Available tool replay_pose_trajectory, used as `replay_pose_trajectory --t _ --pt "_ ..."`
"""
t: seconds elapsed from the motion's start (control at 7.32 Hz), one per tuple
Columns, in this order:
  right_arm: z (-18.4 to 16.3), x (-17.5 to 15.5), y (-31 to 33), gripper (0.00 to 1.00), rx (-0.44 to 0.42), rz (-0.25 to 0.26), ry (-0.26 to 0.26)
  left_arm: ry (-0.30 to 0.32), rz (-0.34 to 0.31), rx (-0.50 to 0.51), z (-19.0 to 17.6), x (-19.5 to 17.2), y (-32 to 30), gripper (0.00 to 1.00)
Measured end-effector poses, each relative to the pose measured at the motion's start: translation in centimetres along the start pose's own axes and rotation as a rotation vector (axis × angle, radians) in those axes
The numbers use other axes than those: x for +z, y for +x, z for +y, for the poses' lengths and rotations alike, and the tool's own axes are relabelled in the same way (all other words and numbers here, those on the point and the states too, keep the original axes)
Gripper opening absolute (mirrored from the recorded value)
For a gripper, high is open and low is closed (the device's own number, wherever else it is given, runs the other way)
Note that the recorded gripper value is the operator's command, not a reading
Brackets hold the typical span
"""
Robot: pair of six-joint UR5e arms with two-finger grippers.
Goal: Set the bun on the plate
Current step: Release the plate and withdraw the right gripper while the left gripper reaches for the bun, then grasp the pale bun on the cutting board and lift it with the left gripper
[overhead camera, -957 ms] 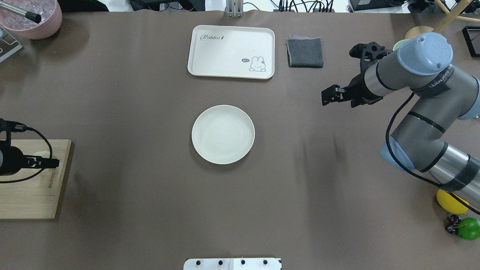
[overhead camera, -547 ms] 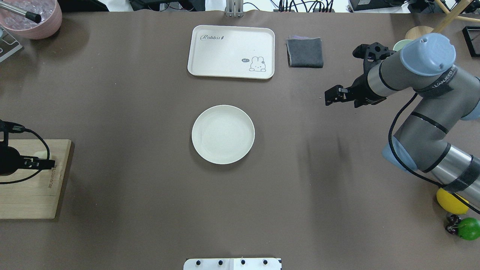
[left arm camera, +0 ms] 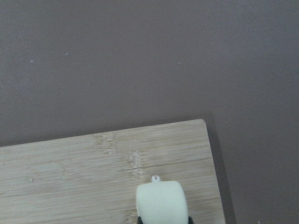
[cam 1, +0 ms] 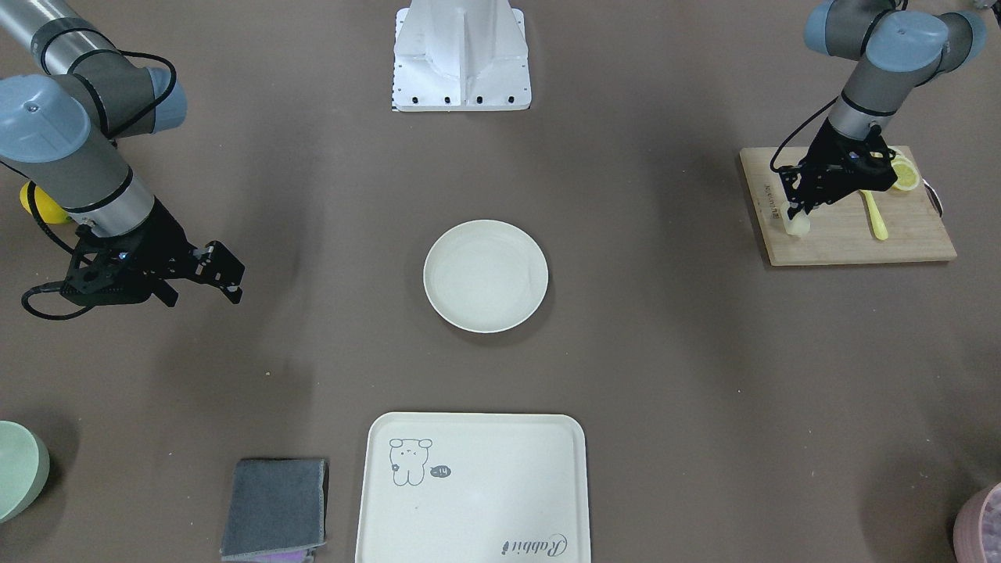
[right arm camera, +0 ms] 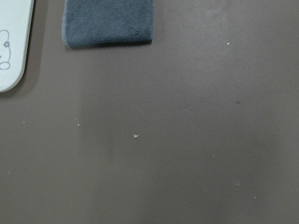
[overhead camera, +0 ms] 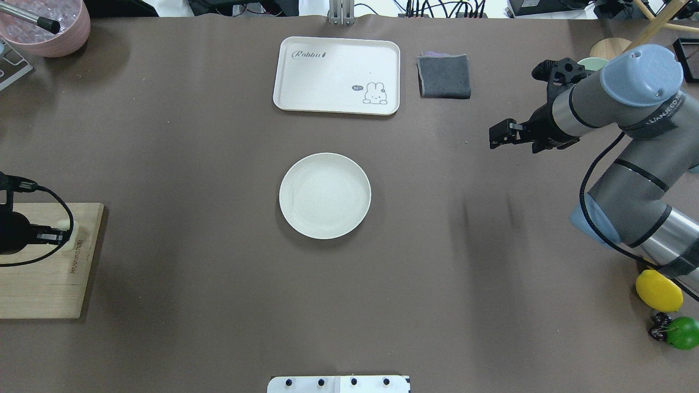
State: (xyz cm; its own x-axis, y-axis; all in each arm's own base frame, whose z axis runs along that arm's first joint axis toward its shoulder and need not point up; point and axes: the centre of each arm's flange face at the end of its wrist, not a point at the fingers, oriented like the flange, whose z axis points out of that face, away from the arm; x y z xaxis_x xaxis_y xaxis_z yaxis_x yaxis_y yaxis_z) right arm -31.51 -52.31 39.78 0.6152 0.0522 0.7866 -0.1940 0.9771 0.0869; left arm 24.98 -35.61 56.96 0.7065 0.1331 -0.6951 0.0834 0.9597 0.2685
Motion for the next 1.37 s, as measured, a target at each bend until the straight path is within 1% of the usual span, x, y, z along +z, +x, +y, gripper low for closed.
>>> replay_pose_trajectory --t 0.27,0.55,0.82,1.09,1.37 --pt "-1.1 -1.3 1.6 1.00 0.023 0.003 0.019 -0.012 0.042 -0.023 -1.1 -1.7 -0.5 0.15" --pt "-1.3 -1.7 3.4 1.00 0.032 0.013 0.009 -0.005 0.089 -0.054 -4.0 -4.6 -1.0 0.15" --pt "-2.1 -3.2 7.3 1.00 -0.003 0.046 -0.024 0.010 0.096 -0.068 -8.7 -7.0 3.7 0.15" --pt "-3.8 -6.2 15.3 1.00 -0.079 0.101 -0.061 0.016 0.098 -0.091 -14.2 -8.9 10.2 0.15" --pt "-4.5 -9.6 24.5 1.00 -0.148 0.155 -0.101 0.005 0.106 -0.134 -18.1 -10.3 18.1 0.15"
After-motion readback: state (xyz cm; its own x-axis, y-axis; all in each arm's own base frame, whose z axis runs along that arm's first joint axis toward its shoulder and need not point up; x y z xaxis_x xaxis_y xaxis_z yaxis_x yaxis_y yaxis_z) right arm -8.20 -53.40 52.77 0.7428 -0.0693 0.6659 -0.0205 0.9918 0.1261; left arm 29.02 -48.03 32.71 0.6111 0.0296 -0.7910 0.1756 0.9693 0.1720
